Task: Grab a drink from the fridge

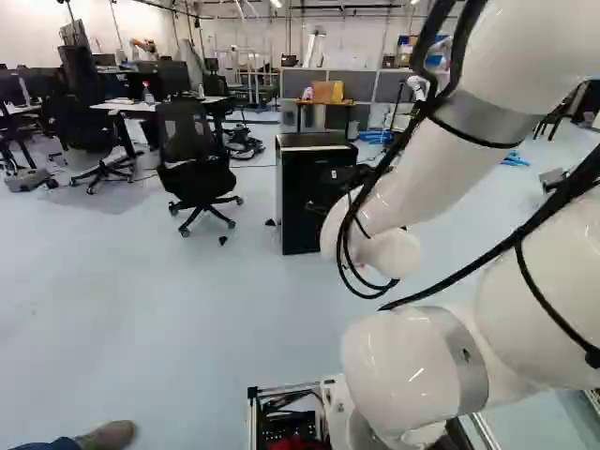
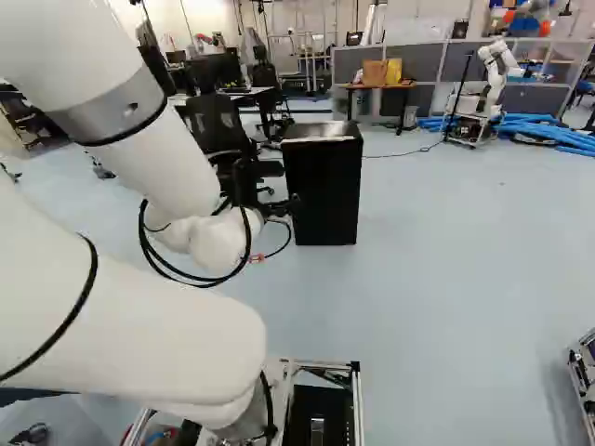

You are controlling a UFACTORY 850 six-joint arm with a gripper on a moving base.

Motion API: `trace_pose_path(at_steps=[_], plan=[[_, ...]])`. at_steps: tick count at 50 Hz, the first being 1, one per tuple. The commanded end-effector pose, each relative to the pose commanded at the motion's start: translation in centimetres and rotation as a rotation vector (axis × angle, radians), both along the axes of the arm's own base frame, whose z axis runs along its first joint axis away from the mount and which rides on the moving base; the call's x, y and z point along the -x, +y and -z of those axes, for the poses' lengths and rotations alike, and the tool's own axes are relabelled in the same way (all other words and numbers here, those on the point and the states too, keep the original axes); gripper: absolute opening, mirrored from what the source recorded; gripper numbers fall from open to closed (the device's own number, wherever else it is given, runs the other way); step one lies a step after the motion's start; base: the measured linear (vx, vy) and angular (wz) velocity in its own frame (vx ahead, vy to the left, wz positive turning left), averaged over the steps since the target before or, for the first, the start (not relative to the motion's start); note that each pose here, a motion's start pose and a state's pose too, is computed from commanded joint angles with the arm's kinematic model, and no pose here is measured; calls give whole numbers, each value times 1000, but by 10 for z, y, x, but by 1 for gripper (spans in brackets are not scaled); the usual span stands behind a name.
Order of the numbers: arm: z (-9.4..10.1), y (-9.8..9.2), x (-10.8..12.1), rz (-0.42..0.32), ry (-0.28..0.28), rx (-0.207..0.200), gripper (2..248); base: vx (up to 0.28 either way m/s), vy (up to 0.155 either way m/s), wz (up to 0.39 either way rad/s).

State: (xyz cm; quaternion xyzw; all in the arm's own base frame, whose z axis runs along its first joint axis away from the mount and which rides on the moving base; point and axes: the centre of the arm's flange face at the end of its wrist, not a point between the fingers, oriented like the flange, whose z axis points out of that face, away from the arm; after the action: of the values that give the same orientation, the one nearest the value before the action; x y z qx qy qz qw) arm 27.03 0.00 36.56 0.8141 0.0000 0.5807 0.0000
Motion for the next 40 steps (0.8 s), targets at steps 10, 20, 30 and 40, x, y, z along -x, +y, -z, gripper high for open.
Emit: trace_pose_path(at_steps=[10, 20, 30, 40], plan=[[0, 0, 0, 0, 0, 0, 247, 0, 0, 0], [0, 0, 0, 0, 0, 0, 247, 0, 0, 0], [0, 0, 0, 0, 0, 0, 247, 27, 2, 1], [0, 0, 0, 0, 0, 0, 247, 47, 1, 0]])
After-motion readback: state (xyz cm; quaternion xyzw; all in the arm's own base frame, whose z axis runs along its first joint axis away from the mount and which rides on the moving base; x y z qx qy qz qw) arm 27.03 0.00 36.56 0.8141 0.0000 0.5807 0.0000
